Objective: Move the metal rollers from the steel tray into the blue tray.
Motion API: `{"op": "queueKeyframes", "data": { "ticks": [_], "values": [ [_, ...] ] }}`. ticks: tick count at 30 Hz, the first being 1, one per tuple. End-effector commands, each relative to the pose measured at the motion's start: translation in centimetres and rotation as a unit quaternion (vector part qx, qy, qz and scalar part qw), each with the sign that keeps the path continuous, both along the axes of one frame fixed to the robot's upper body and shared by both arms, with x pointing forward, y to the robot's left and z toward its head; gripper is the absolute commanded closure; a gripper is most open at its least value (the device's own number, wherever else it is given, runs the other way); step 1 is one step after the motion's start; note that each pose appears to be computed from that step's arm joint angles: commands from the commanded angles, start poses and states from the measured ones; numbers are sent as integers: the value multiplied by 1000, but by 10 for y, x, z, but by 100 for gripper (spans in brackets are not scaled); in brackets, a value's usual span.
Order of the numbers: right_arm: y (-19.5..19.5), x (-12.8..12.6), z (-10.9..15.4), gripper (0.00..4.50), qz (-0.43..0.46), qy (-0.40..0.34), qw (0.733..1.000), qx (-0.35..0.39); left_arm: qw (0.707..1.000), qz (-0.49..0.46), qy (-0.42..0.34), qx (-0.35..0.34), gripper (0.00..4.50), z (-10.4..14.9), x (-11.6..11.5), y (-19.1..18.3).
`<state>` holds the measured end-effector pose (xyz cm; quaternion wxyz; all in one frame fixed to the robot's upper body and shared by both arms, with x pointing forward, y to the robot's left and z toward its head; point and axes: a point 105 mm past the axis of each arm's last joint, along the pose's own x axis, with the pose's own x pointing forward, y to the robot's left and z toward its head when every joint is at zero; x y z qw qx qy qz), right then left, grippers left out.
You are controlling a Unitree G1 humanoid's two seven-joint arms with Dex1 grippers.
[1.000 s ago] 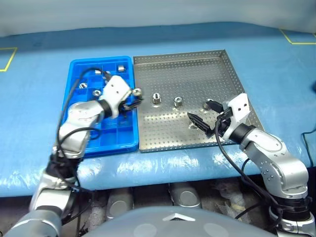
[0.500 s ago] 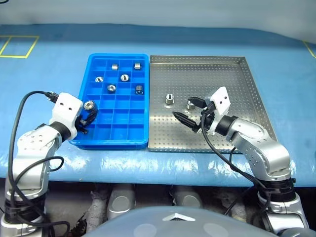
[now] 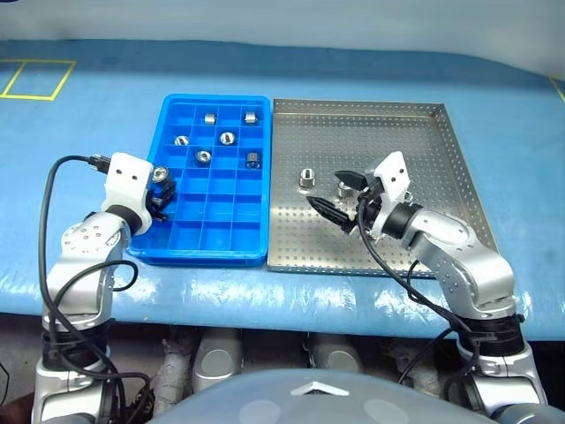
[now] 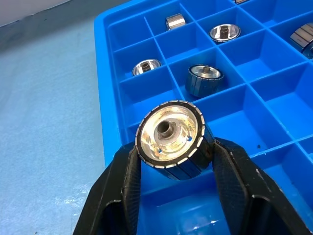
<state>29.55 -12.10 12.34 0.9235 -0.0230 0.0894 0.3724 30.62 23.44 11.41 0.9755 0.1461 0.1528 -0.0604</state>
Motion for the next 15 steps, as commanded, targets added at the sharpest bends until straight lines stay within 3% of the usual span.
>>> {"op": "queueKeyframes", "data": {
  "ticks": [1,4,7,11,15],
  "values": [
    [-1,-3,11,0,-1,-24,1000,5,999,18,-43,9,94,20,6,10],
    [-1,-3,11,0,-2,-24,1000,4,999,10,-50,1,2,23,11,0],
    [-4,-3,11,0,-8,-26,1000,0,995,-15,-82,-46,2,36,19,-21],
    [-9,-3,12,0,-21,-30,999,-3,978,-139,-96,-122,2,48,21,-81],
    [-17,-3,12,0,-50,-33,998,-10,958,-255,-46,-122,2,30,41,-157]
  ]
}}
